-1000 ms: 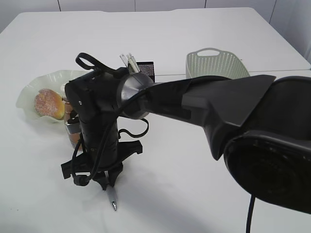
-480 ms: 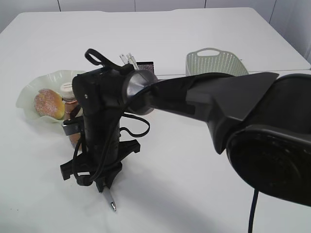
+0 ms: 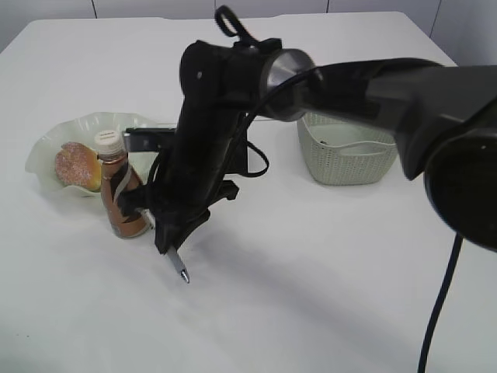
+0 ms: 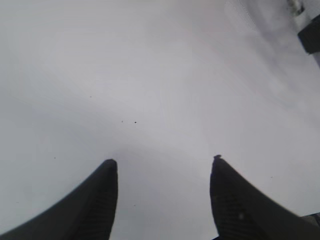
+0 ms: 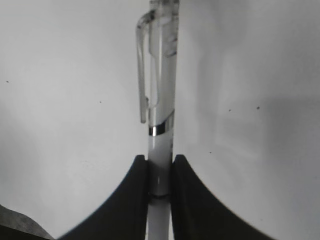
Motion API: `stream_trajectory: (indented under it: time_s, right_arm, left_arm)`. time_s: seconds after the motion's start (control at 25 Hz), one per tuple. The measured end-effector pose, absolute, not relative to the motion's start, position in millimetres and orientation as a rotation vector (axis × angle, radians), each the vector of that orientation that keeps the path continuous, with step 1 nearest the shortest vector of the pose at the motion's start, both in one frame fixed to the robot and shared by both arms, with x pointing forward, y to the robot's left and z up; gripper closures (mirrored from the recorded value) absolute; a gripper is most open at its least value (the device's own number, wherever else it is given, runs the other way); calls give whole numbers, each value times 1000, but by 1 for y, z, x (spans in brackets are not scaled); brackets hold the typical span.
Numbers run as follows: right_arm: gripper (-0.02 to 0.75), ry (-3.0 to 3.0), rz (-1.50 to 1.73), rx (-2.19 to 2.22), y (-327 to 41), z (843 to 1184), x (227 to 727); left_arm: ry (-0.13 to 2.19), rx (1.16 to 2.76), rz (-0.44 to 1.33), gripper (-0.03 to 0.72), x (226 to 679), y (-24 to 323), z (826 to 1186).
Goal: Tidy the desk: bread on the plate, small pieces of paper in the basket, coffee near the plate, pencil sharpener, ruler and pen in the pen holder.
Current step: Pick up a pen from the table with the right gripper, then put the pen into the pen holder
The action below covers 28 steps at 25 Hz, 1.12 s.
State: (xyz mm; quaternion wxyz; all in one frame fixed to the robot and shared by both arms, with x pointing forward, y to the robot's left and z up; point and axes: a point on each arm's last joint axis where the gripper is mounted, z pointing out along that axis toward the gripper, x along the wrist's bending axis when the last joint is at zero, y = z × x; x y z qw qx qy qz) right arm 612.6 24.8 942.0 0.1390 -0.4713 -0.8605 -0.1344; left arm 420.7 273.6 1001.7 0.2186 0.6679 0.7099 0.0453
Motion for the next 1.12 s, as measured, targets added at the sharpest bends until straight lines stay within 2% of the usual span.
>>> stream_trajectory:
  time_s: [0.48, 1.12]
  right_arm:
    - [676, -2192, -866, -1333, -53, 1002, 668]
    - [677, -1937, -1675, -1115, -163, 1050, 725]
  left_arm:
    - [1964, 1848, 127, 255, 421, 274, 1002]
    - [1965, 1849, 125, 255, 421, 274, 1002]
